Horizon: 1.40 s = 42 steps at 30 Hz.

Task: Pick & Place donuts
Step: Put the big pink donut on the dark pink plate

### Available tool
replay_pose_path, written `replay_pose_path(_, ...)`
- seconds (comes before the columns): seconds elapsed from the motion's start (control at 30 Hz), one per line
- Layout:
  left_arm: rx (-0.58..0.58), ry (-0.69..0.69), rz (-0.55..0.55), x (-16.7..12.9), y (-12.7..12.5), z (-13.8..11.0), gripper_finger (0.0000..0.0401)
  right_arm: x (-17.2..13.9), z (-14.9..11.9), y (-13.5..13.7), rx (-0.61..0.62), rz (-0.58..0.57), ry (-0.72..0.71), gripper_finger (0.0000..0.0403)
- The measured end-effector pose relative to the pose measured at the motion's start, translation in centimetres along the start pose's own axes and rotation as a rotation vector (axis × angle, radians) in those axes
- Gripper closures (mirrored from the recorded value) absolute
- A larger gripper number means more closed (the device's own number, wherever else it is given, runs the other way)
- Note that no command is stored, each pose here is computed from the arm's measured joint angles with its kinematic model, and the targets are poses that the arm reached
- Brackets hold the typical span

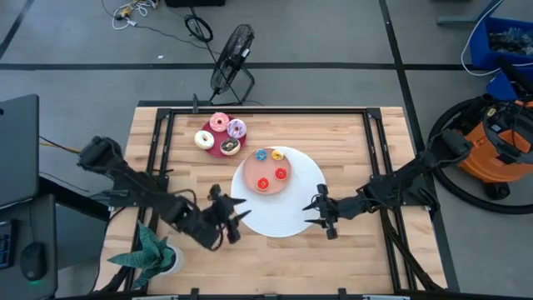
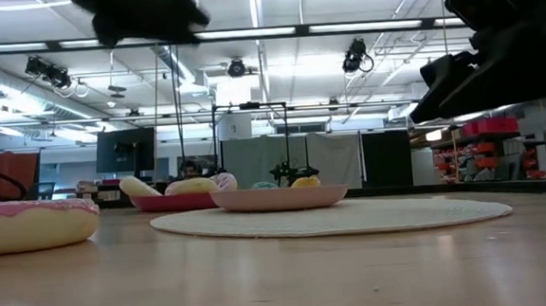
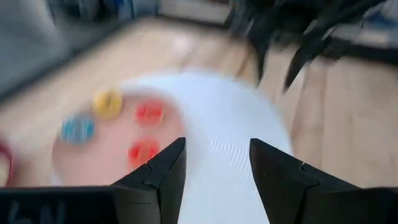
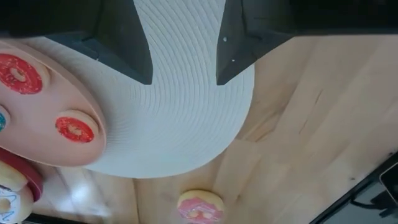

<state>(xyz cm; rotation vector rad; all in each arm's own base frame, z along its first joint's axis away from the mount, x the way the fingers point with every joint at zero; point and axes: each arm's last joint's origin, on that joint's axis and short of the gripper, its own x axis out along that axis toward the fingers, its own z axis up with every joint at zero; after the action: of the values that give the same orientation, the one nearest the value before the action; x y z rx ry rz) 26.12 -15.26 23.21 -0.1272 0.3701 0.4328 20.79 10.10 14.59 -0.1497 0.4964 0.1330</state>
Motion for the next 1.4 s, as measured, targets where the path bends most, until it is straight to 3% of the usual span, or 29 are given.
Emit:
replay_pose_path(0.2, -0.222, 0.49, 0.064, 0.0, 4.0, -1.9, 0.022, 0.0, 0.0, 0.0, -0.006, -0.004, -0.003, 0.0217)
replay_pose_path(0.3, -0.344, 0.773, 0.123, -0.2, 4.6, -3.4, 0.022, 0.0, 0.0, 0.0, -0.006, -0.004, 0.0, 0.0217)
replay_pose_path(0.37, -0.409, 0.883, 0.141, -0.3, 4.5, -4.1, 0.022, 0.0, 0.0, 0.0, -0.007, -0.004, 0.002, 0.0217)
replay_pose_path(0.53, -0.514, 0.897, 0.135, -0.8, 3.7, -4.3, 0.0216, 0.0, -0.1, 0.0, -0.005, -0.005, 0.013, 0.0217)
replay_pose_path(0.67, -0.54, 0.862, 0.143, -1.0, 3.4, -4.4, 0.0186, 0.0, -0.2, 0.0, -0.007, -0.005, 0.022, 0.0217)
replay_pose_path(0.83, -0.526, 0.888, 0.175, -0.2, 2.9, -5.6, 0.0129, 0.0, -0.3, 0.0, -0.009, -0.004, 0.026, 0.0217)
replay_pose_path(0.97, -0.505, 0.947, 0.201, 0.7, 2.7, -6.7, 0.0115, 0.0, -0.3, 0.0, -0.008, -0.005, 0.026, 0.0217)
replay_pose_path(1.2, -0.457, 0.985, 0.241, 1.8, 2.6, -8.1, 0.0147, 0.0, -0.2, 0.0, -0.008, -0.005, 0.022, 0.0217)
replay_pose_path(1.4, -0.425, 0.996, 0.229, 2.3, 2.8, -8.1, 0.0204, 0.0, -0.2, 0.0, -0.008, -0.005, 0.022, 0.0217)
